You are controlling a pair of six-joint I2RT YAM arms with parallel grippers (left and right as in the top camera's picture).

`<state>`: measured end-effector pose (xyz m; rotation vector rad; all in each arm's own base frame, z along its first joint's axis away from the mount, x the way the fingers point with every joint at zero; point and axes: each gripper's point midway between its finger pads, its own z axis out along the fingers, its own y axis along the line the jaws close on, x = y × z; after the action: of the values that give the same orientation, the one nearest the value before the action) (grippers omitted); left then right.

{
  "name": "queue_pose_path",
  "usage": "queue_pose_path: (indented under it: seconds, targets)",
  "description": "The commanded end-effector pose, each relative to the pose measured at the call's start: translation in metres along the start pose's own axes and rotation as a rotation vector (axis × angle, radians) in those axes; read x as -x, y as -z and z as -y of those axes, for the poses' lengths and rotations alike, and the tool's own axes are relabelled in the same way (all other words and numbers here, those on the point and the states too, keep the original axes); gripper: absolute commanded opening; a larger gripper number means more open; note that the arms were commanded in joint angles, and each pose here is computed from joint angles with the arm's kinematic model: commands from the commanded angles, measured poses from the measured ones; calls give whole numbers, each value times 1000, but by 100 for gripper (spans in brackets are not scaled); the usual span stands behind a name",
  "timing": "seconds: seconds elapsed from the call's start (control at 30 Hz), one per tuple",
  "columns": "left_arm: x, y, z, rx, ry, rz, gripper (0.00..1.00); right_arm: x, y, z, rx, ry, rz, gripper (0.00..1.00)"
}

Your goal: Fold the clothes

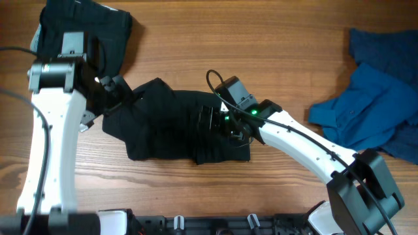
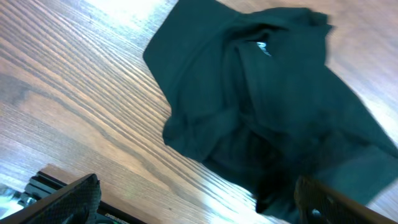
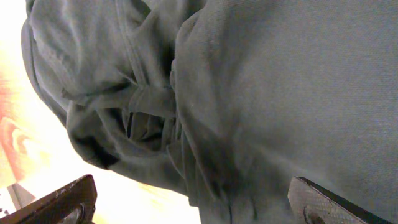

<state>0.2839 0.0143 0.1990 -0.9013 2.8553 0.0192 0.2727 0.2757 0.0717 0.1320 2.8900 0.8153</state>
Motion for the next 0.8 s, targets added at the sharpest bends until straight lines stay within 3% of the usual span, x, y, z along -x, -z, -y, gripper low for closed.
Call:
queue_pose_path:
  seconds: [0.0, 0.17, 0.37, 0.57, 0.77]
  targets:
    - [12, -35, -9, 55, 5, -99, 100, 5, -3, 13, -67, 64, 28, 100]
    - [17, -63, -9, -4, -1, -221, 100, 32, 5, 33, -122, 24, 115, 100]
    - [27, -70, 8, -213, -65, -260, 100, 85, 28, 64, -86, -88, 225, 100]
    - [41, -77, 0, -220, -29, -233, 100, 101, 40, 90, -118, -59, 248, 100]
    - [52, -116, -7, -200, -16, -286, 100, 106, 43, 103, -201, -13, 283, 100]
